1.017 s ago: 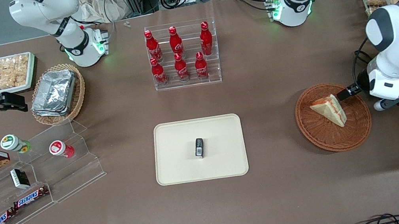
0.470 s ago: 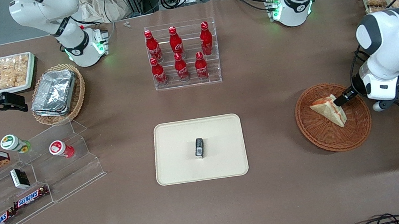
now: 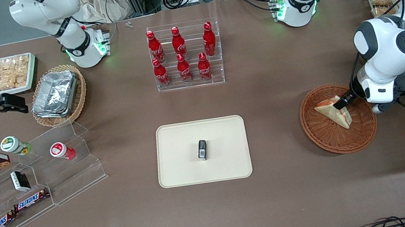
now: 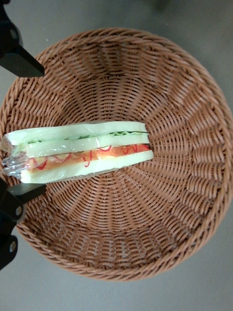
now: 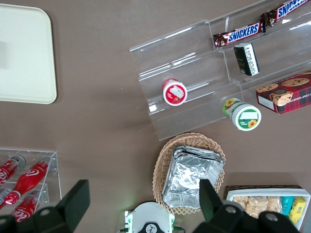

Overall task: Place sandwich from basket to tray
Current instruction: 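Lower the left gripper and close it on the sandwich's end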

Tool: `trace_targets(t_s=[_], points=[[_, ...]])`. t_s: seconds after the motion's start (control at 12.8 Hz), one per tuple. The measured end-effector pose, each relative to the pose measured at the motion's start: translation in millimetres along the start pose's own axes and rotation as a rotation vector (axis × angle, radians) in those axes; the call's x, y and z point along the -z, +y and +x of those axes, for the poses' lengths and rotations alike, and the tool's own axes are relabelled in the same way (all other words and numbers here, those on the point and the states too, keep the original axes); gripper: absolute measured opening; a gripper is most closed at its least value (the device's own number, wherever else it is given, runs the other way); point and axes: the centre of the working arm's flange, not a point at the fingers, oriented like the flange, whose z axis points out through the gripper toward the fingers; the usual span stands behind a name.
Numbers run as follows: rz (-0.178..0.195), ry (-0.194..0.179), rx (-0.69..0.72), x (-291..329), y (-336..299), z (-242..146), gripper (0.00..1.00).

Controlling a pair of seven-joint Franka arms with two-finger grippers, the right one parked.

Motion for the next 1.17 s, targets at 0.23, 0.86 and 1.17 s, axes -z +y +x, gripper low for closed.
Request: trace_targets(t_s=[0.23, 0.86, 1.17], points=[[-0.006, -0.004, 0.006, -14.1, 4.0, -1.6, 0.99], [-0.01, -0.008, 0.015, -26.7, 7.9, -4.2, 0.81], [-0.009, -0.01, 0.014, -27.6, 8.1, -5.2, 0.51]])
